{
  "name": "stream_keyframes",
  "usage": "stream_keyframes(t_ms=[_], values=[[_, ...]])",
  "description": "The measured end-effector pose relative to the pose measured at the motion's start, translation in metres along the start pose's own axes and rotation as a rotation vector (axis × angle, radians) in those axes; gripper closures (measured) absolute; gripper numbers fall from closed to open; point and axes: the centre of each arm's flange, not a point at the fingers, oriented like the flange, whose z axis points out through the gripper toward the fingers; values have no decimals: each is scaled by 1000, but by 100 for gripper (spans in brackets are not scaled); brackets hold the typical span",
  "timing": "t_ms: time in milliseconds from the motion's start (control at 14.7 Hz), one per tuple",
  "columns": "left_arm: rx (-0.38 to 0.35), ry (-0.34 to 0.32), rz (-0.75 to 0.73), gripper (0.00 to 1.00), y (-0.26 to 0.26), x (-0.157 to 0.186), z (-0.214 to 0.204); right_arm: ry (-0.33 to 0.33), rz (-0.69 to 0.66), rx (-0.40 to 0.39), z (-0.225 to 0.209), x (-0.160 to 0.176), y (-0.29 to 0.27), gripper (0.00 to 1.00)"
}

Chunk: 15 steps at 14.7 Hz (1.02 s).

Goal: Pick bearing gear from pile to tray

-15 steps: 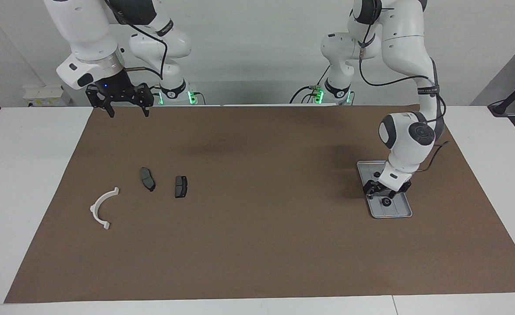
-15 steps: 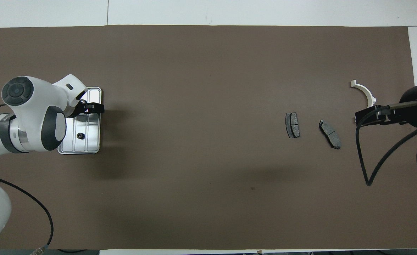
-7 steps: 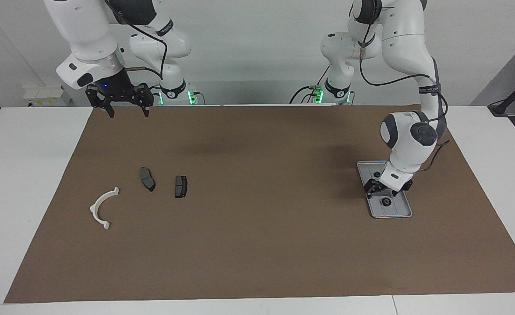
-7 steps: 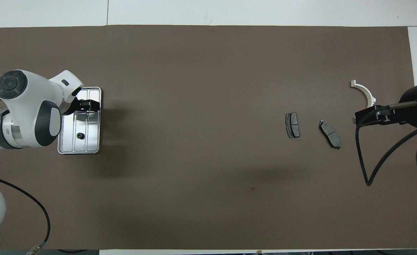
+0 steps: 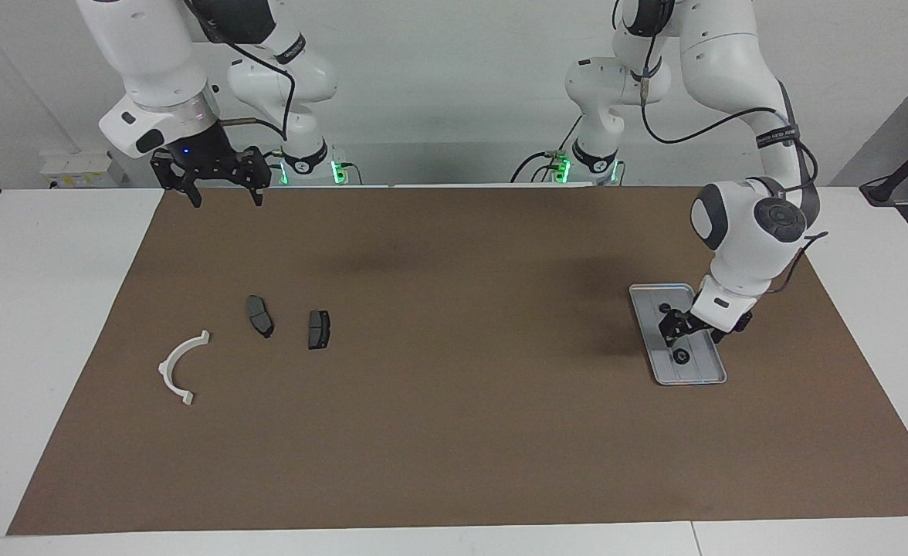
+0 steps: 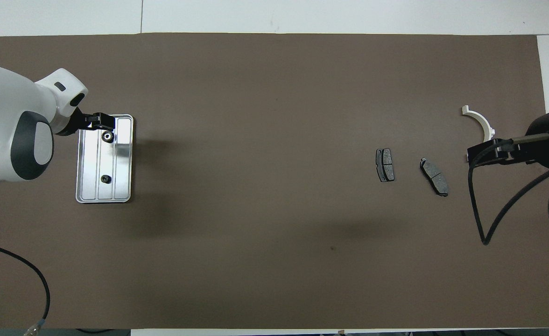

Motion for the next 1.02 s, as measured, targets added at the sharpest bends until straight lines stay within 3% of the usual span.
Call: stream_keyframes(t_ms=[203, 407, 543, 678, 814, 1017], values=[[-2, 26, -8, 0, -4, 2, -45, 0, 0, 0, 0, 0, 0, 0], [-7, 57, -28, 0, -13, -6, -117, 0, 0, 0, 0, 0, 0, 0], [-16, 77, -68, 0, -17, -25, -170, 0, 0, 0, 0, 0, 0, 0], [-25, 54, -111, 0, -20, -56, -214, 0, 0, 0, 0, 0, 0, 0], [-31, 45, -112, 0, -21, -82, -241, 0, 0, 0, 0, 0, 0, 0], [-31, 12, -80, 0, -21, -91, -236, 0, 0, 0, 0, 0, 0, 0]])
